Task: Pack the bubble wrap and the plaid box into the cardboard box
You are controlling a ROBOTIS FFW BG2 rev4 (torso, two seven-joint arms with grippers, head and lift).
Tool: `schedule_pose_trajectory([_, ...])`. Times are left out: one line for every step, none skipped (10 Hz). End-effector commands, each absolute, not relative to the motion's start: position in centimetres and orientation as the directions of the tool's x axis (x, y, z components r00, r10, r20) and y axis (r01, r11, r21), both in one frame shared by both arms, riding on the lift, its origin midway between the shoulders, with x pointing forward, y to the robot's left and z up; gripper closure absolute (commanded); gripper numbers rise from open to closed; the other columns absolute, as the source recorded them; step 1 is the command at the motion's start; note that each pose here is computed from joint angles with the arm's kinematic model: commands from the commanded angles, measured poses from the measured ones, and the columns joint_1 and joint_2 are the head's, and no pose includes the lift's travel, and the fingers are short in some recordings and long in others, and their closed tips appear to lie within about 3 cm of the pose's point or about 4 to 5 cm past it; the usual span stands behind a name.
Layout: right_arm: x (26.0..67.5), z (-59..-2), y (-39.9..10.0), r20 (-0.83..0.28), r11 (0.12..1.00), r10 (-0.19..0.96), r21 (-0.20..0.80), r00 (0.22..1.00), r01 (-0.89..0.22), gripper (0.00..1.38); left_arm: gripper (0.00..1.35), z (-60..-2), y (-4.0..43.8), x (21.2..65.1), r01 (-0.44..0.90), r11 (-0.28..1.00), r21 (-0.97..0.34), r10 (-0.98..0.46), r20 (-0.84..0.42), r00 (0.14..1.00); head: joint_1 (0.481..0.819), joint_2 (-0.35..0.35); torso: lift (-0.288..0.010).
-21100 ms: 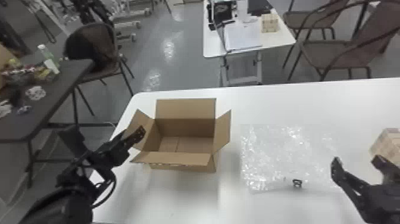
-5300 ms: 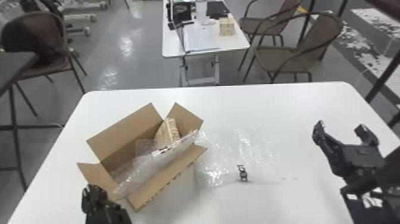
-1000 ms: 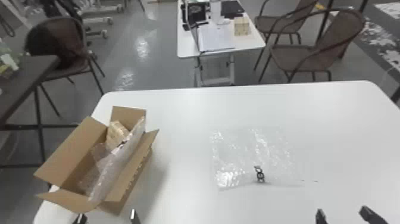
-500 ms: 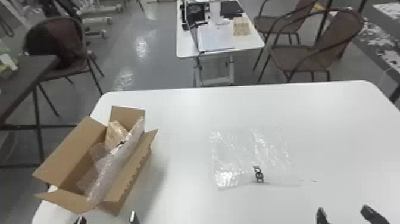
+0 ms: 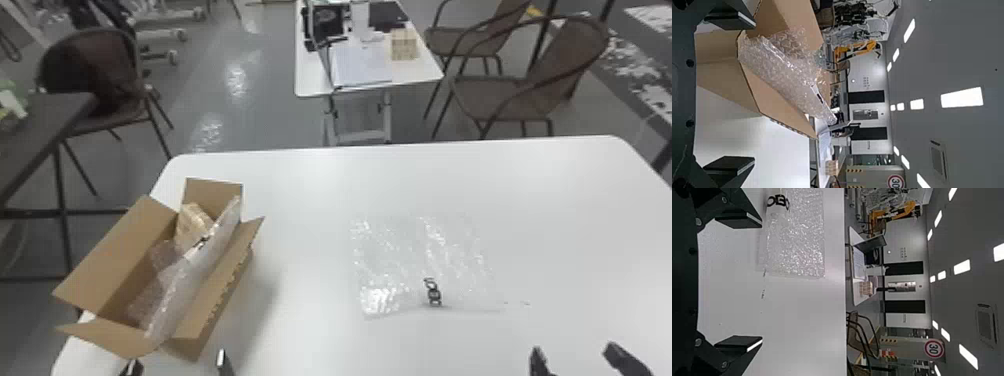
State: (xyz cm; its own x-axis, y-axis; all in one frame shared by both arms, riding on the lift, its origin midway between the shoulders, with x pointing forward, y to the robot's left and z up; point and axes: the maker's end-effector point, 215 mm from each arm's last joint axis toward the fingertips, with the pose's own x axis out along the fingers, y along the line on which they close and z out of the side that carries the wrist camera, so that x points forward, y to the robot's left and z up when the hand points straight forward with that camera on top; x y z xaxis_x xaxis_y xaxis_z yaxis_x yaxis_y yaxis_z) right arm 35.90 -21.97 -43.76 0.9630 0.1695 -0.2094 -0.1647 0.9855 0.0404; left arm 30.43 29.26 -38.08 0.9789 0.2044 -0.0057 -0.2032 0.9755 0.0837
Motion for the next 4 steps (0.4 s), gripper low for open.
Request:
schedule_pose_trajectory([36.14,-43.54,-21.95,-0.204,0.986,0.169,0.037,0.964,-0.165,0.24,0.1,-37.9,29.28,30.61,-0.208,0.975,0.084,0.208,0.0,0.978,0.695,0.128,-0.102])
schedule_pose_trajectory([36.14,-43.54,-21.95,-0.204,0.986,0.169,0.037,0.964,-0.165,0.24,0.1,-37.76,29.23,30.73,-0.208,0.975,0.085,0.208,0.005,0.978,0.695,0.129,-0.102])
schedule_pose_trajectory([36.17,-43.46,-21.95,-0.203,0.986,0.17,0.035,0.964,-0.166,0.24,0.1,-37.73,29.34,30.75,-0.21,0.974,0.086,0.21,0.007,0.978,0.695,0.128,-0.102])
schedule_pose_trajectory([36.26,-43.34,-21.94,-0.2,0.985,0.17,0.033,0.965,-0.167,0.24,0.1,-37.66,29.28,30.78,-0.209,0.974,0.086,0.209,0.008,0.978,0.695,0.127,-0.102])
